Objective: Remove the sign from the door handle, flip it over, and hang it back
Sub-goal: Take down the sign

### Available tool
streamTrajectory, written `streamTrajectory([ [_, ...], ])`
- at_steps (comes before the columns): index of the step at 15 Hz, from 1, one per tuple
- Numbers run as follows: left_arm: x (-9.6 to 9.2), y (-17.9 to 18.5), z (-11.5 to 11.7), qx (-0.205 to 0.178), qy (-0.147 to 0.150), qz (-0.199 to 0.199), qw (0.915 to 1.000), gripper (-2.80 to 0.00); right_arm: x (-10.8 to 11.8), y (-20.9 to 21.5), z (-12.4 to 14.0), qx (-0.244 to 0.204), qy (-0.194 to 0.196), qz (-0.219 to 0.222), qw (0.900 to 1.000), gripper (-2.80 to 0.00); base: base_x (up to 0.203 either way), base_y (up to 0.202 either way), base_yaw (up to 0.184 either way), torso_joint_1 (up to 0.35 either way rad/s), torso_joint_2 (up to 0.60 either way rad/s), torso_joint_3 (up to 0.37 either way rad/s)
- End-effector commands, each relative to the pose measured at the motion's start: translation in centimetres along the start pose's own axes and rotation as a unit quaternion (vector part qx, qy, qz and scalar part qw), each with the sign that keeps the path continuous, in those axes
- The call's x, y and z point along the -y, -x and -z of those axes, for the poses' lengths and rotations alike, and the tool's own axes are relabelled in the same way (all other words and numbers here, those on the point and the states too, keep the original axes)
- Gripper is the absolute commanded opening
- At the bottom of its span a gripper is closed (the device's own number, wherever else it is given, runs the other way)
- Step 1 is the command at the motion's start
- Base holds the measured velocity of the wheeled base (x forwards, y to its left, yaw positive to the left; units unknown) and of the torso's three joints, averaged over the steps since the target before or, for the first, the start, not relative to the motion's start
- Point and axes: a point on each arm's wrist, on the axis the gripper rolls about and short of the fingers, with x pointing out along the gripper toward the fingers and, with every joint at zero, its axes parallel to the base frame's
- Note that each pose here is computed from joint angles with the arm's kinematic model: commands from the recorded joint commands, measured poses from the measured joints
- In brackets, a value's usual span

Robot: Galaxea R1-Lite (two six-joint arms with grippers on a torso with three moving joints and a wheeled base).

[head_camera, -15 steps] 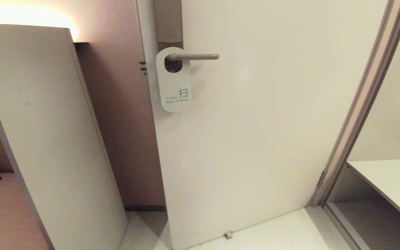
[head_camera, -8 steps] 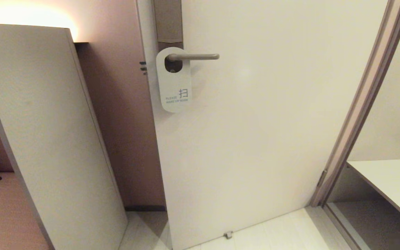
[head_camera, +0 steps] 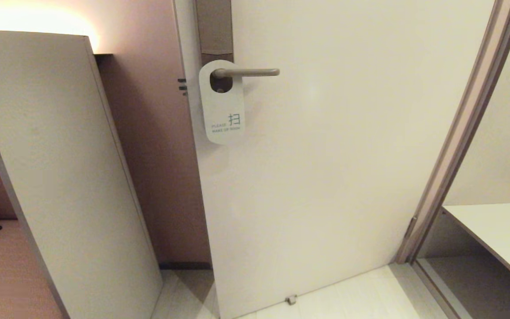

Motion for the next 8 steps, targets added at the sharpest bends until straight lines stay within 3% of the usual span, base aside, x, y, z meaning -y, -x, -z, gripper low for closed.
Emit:
streamTrajectory([
  [1,-0.1,-2.5,-0.9,-0.034,0.002,0.000,0.9994,-2.80,0.0,0.0,0.0,-0.001,0.000,-0.001,1.000,-2.80,0.000,0.000,0.000,0.000,0.00,0.000],
  [8,-0.4,-9.0,-2.6,-0.070,0.017,0.023,0.9971,-2.80,0.0,0.0,0.0,-0.001,0.000,-0.001,1.000,-2.80,0.000,0.000,0.000,0.000,0.00,0.000],
])
